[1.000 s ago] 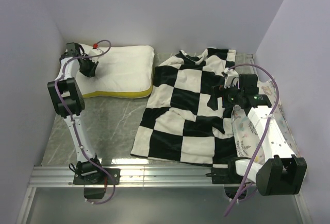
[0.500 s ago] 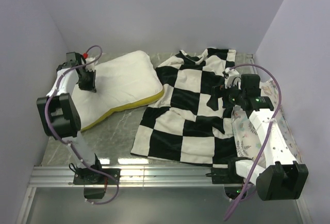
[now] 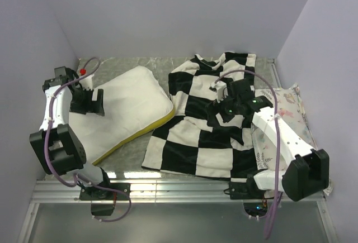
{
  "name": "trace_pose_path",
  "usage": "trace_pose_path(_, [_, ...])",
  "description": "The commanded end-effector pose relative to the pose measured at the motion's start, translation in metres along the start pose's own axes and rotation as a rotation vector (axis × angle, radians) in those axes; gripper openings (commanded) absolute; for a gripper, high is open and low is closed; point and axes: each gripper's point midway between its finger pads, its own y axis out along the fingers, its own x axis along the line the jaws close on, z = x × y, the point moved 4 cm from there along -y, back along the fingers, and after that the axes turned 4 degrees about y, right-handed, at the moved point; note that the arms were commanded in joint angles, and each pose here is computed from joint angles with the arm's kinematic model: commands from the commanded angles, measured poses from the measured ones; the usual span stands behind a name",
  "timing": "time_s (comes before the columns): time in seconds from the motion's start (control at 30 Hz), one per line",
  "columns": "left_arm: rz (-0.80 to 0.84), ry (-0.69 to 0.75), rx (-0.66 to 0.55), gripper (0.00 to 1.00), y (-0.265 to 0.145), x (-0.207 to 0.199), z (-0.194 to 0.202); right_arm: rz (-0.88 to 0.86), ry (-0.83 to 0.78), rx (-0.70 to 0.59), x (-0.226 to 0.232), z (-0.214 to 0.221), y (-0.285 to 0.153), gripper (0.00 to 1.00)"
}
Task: Put the pillow into the pillowcase
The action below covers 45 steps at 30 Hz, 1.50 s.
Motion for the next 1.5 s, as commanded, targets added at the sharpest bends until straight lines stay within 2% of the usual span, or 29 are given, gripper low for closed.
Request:
trace_pose_path(0.0, [0.154, 0.295, -0.176, 0.99, -0.046, -0.036, -0.033, 0.034, -0.082, 0.076, -0.002, 0.004, 0.013, 0.95])
trace_pose_path(0.07, [0.164, 0.455, -0.218, 0.99, -0.046, -0.047, -0.052, 0.029, -0.100, 0.137, -0.001, 0.014, 0.031, 0.93])
trace_pose_path(0.23, [0.172, 0.650, -0.249, 0.99, -0.013, -0.061, -0.080, 0.054, -0.118, 0.260, 0.000, 0.029, 0.059, 0.88])
trace_pose_path(0.47, [0.182, 0.714, -0.192, 0.99, 0.056, -0.069, -0.099, 0.011, -0.116, 0.338, 0.013, 0.045, 0.080, 0.84])
trace_pose_path(0.7, [0.141, 0.738, -0.042, 0.99, 0.130, -0.060, -0.061, 0.017, -0.137, 0.433, 0.026, 0.065, 0.100, 0.77])
trace_pose_path(0.73, [0.148, 0.736, -0.019, 0.95, 0.136, -0.060, -0.054, 0.016, -0.133, 0.427, 0.026, 0.063, 0.104, 0.74])
trace_pose_path(0.83, [0.176, 0.662, 0.016, 0.38, 0.145, -0.048, -0.050, -0.001, -0.107, 0.446, 0.031, 0.059, 0.114, 0.69])
trace_pose_path(0.87, [0.207, 0.618, 0.000, 0.03, 0.143, -0.045, -0.053, -0.011, -0.102, 0.457, 0.033, 0.059, 0.117, 0.65])
trace_pose_path(0.9, [0.234, 0.542, 0.013, 0.00, 0.138, -0.031, -0.049, -0.020, -0.089, 0.492, 0.033, 0.064, 0.124, 0.63])
trace_pose_path(0.93, [0.242, 0.525, -0.036, 0.00, 0.125, -0.022, -0.067, -0.045, -0.077, 0.481, 0.038, 0.056, 0.128, 0.61])
trace_pose_path(1.0, [0.315, 0.460, -0.090, 0.00, 0.106, -0.006, -0.074, -0.083, -0.053, 0.491, 0.044, 0.052, 0.136, 0.59])
trace_pose_path(1.17, [0.343, 0.454, -0.229, 0.00, 0.036, 0.007, -0.099, -0.212, 0.040, 0.519, 0.070, 0.032, 0.177, 0.55])
trace_pose_path(1.2, [0.368, 0.447, -0.289, 0.00, 0.023, 0.005, -0.110, -0.234, 0.042, 0.482, 0.076, 0.015, 0.186, 0.55])
trace_pose_path(1.27, [0.406, 0.393, -0.318, 0.00, 0.005, 0.009, -0.109, -0.268, 0.106, 0.488, 0.082, 0.008, 0.205, 0.55])
trace_pose_path(1.3, [0.424, 0.388, -0.345, 0.00, -0.006, 0.008, -0.114, -0.288, 0.103, 0.427, 0.086, -0.017, 0.212, 0.55])
trace_pose_path(1.37, [0.463, 0.348, -0.383, 0.00, -0.019, 0.009, -0.112, -0.276, 0.158, 0.418, 0.086, -0.028, 0.234, 0.55])
trace_pose_path(1.4, [0.465, 0.338, -0.395, 0.00, -0.022, 0.011, -0.112, -0.285, 0.144, 0.339, 0.089, -0.059, 0.239, 0.55])
trace_pose_path(1.47, [0.472, 0.308, -0.426, 0.00, -0.030, 0.014, -0.111, -0.262, 0.178, 0.304, 0.088, -0.075, 0.251, 0.55])
